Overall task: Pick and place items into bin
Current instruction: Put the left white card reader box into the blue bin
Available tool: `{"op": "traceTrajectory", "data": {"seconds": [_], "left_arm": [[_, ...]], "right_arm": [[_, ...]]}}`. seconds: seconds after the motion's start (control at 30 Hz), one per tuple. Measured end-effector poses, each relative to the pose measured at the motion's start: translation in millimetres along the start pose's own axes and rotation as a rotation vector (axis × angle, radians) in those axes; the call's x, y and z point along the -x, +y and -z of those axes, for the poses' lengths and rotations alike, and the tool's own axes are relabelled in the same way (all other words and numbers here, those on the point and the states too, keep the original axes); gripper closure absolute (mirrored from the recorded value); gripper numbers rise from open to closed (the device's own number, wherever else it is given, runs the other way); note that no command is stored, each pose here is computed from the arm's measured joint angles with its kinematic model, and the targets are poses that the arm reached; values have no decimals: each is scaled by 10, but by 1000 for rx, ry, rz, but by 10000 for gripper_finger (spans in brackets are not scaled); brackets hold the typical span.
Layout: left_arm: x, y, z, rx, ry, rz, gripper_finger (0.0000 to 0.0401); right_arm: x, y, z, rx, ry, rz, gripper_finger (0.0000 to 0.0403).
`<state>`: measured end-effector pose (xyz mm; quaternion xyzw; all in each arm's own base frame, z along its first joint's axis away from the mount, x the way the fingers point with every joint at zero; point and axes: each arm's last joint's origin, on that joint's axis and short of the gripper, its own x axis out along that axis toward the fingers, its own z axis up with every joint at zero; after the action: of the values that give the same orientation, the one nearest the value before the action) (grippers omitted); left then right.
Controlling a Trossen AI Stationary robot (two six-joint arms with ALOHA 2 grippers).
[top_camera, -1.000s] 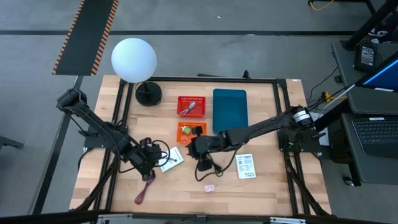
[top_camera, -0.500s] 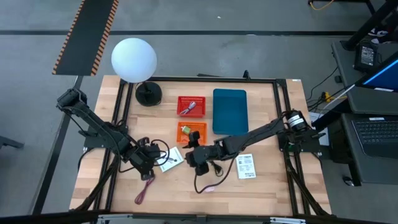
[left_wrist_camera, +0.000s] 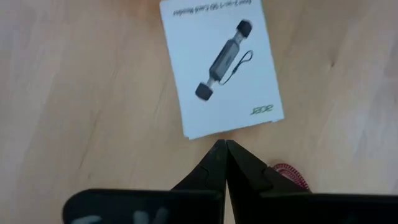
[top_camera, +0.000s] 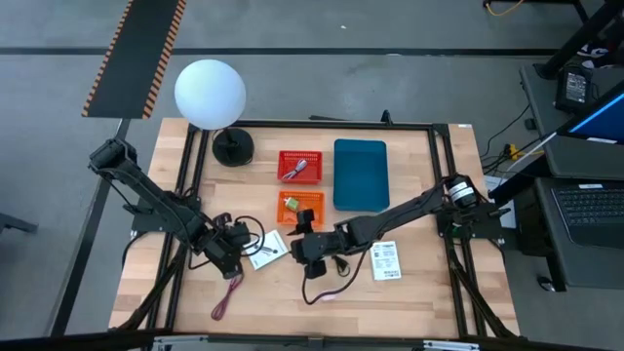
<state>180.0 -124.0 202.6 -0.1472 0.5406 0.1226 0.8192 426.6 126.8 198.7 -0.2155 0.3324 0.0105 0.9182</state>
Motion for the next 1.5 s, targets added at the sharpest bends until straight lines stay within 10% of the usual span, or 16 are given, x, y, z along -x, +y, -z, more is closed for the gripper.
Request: {"op": "traceTrajectory", "data": {"seconds": [1.5], "left_arm": [[-551,-22,70,27,55,-111,398]], "right_arm": [[-200,203,123,-55,28,-19,185]]}}
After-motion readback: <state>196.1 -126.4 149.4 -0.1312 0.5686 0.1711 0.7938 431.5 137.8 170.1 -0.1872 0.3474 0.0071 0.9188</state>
